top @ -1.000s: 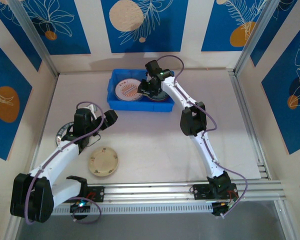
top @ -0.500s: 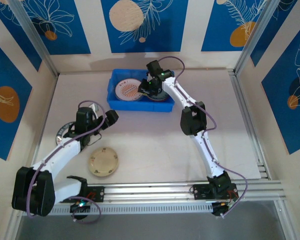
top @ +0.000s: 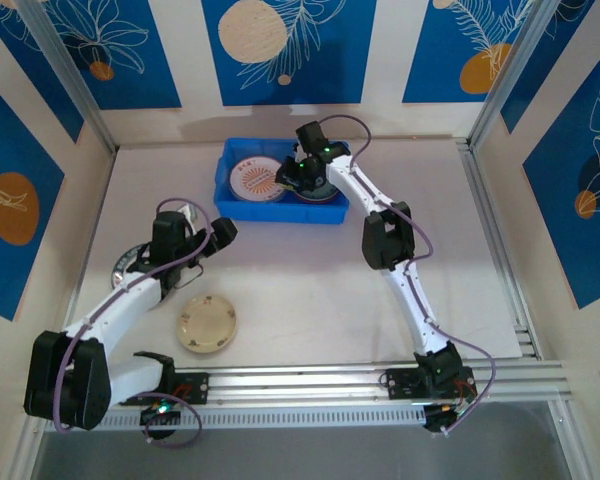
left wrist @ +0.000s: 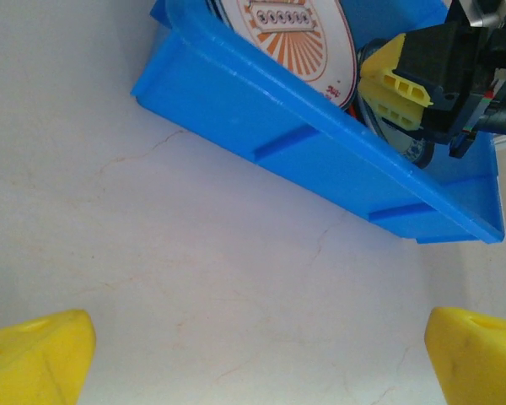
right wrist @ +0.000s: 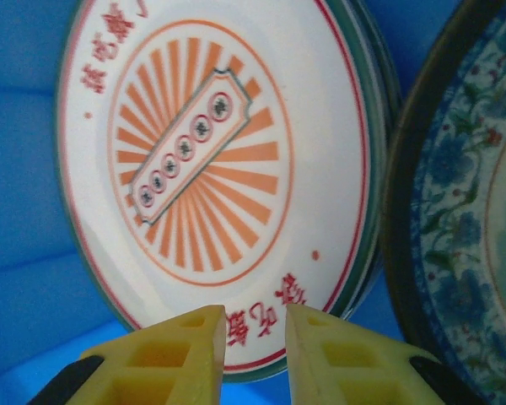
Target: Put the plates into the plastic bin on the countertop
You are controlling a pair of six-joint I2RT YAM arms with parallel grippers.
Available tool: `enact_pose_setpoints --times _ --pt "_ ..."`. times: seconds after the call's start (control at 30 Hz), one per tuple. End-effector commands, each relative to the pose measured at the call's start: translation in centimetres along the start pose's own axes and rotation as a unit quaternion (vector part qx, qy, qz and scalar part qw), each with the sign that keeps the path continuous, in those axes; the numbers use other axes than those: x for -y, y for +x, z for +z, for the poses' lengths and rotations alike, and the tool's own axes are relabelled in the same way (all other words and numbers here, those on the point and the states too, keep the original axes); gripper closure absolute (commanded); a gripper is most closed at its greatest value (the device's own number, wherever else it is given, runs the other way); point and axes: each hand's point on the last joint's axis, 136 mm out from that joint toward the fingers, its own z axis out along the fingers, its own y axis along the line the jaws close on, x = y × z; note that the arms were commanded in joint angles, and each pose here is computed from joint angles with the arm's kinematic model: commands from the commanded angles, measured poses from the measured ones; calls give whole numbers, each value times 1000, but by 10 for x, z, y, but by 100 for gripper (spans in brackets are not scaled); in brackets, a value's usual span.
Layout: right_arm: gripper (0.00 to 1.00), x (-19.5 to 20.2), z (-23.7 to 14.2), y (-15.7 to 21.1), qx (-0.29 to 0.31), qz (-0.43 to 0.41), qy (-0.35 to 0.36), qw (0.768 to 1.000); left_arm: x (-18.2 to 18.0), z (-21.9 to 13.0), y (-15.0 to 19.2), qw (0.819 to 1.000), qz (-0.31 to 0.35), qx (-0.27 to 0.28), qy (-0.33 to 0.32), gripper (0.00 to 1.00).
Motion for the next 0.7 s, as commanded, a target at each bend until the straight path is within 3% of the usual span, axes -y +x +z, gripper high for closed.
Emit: enact_pose_setpoints --times 0.0,0.17,0.4,0.67 --pt "73 -71 -66 -18 54 -55 -80 994 5 -8 -19 1000 17 24 -4 0" --pt "69 -108 -87 18 44 -102 -120 987 5 -21 -28 999 14 40 -5 0" --pt "47 -151 -80 105 -28 -134 -187 973 7 -65 -55 996 -4 86 -16 0" --pt "49 -170 -47 176 -106 -131 -208 963 -46 -100 -48 989 -63 86 -106 0"
